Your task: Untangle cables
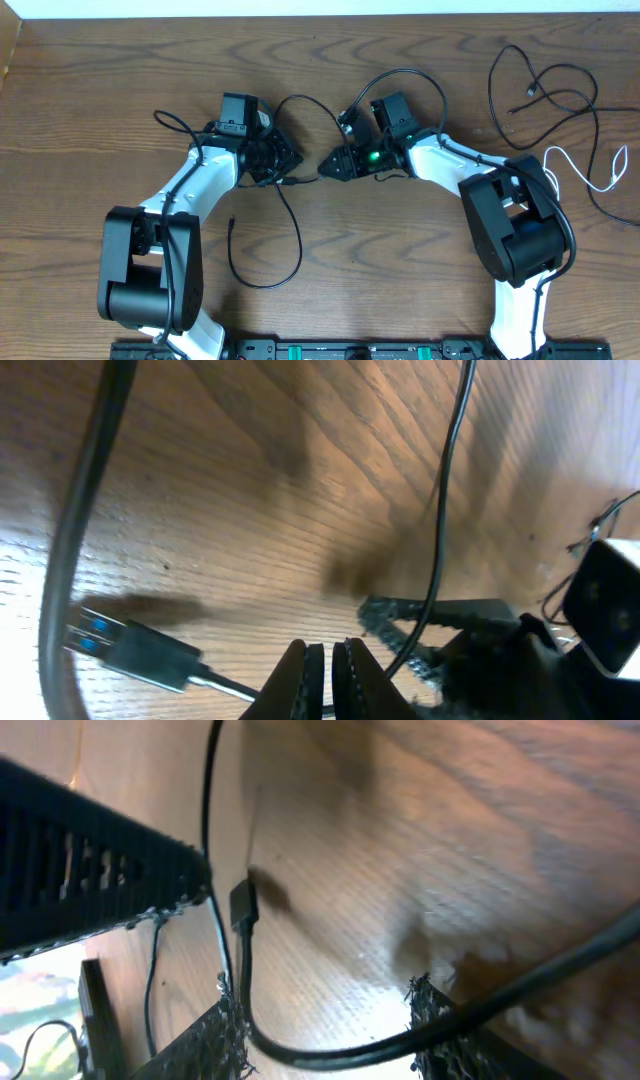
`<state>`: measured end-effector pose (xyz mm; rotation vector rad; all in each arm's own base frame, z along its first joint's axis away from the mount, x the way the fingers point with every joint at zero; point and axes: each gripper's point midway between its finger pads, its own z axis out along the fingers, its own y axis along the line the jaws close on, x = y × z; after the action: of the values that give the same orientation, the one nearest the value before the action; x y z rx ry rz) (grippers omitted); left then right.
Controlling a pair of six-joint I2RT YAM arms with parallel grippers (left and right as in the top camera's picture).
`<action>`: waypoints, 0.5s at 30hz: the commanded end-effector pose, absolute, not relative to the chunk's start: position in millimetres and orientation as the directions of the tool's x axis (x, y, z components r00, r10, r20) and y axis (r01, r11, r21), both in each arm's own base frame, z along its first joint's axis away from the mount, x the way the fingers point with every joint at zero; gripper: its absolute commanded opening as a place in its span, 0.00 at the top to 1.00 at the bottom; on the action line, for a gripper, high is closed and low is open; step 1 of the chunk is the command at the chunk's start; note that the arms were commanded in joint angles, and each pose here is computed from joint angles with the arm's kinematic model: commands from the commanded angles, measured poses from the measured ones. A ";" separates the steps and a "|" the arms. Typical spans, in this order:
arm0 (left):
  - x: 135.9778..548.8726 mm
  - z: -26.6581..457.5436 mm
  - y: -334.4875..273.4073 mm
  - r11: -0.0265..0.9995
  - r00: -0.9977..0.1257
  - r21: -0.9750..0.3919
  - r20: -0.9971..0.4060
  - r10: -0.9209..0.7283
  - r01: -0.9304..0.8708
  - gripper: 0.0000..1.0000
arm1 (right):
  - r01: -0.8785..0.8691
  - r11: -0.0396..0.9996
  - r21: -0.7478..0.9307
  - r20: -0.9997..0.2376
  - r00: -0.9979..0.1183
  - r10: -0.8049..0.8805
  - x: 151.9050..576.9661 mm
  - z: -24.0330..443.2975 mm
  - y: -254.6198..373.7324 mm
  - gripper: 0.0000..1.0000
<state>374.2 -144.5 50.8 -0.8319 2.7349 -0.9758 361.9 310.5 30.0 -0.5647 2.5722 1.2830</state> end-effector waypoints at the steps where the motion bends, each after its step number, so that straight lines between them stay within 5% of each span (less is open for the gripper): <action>1: 372.0 46.7 -147.6 0.606 -0.824 -0.619 0.121 -0.554 -0.499 0.88 | -0.468 0.492 0.734 -0.367 -0.883 -0.293 348.8 28.6 320.2 0.44; 6: 400.7 78.5 -146.9 0.542 -0.852 -0.754 0.044 -0.522 -0.371 0.87 | -0.466 0.498 0.731 -0.373 -0.885 -0.280 352.1 29.6 322.8 0.40; 8: 413.5 87.7 -132.6 0.539 -0.831 -0.762 -0.001 -0.556 -0.359 0.79 | -0.397 0.549 0.736 -0.326 -0.918 -0.228 357.5 25.9 320.2 0.39; 15: 424.1 66.3 -73.1 0.676 -0.766 -0.613 -0.173 -0.620 -0.409 0.66 | -0.149 0.698 0.701 -0.196 -0.981 -0.013 380.2 9.9 299.2 0.34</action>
<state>415.9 -101.8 70.2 -0.8515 2.5305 -1.0394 371.3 312.1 25.1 -0.3390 2.6551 1.2312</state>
